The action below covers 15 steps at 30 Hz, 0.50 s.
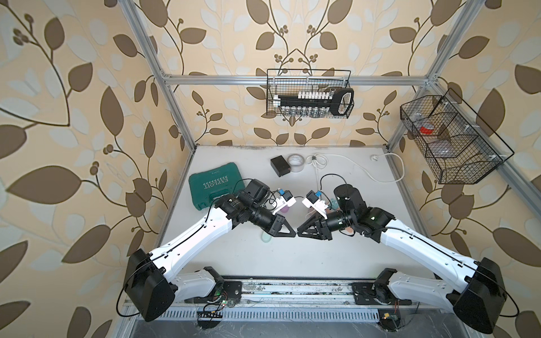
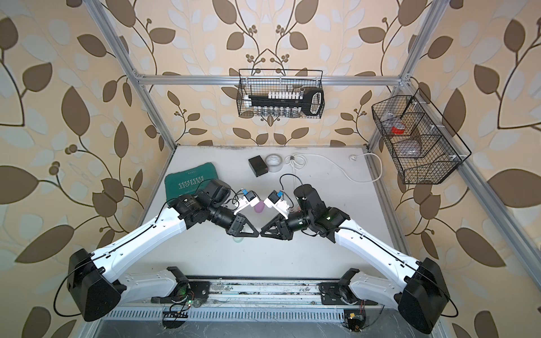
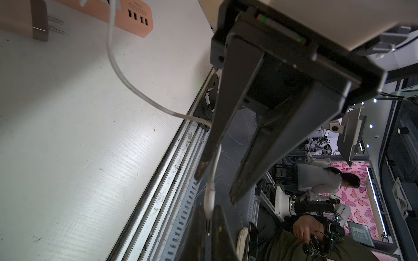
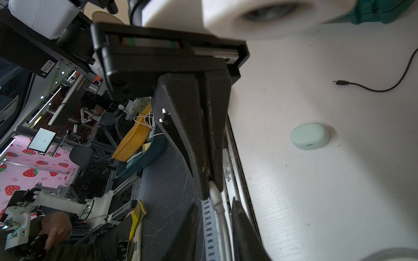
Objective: Charge the bluetooth headset
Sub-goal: Adjust the charging cable.
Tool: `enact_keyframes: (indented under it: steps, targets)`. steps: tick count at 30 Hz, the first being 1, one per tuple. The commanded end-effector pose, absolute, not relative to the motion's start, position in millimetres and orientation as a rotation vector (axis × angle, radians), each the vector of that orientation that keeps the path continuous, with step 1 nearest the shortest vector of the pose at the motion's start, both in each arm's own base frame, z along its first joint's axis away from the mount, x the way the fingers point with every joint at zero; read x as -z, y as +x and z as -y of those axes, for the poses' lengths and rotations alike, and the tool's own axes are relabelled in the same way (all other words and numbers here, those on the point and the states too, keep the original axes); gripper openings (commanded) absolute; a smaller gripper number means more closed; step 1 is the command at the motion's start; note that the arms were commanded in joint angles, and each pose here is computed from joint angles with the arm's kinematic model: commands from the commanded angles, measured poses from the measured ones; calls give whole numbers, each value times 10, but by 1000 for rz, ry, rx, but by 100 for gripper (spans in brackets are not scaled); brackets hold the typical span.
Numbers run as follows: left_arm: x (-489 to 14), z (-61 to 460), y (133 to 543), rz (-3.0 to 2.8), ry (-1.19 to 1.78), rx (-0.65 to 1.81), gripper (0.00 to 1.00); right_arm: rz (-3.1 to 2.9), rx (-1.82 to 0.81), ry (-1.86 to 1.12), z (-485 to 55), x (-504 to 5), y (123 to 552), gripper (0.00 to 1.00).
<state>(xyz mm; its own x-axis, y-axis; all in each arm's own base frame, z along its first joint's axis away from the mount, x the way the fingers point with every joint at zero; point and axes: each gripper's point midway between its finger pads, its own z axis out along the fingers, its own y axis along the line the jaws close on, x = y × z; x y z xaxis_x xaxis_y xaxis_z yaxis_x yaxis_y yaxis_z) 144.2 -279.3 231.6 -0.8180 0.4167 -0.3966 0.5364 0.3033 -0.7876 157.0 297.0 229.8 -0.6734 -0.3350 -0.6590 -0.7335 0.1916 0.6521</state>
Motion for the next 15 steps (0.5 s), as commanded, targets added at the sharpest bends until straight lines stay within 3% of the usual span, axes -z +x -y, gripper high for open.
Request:
enact_keyframes:
  steps: [1,9,15]
  targets:
    - [-2496,2804,1539,-2342,919,1519,0,-2090,-1522,-1040,-2961,-2278,1481,32]
    - [-2495,2800,1551,-2340,911,1517,0,-2103,-1527,-1072,-2994,-2239,1429,30]
    - [-2507,2796,1561,-2332,903,1518,0,-2108,-1521,-1072,-3009,-2231,1444,18]
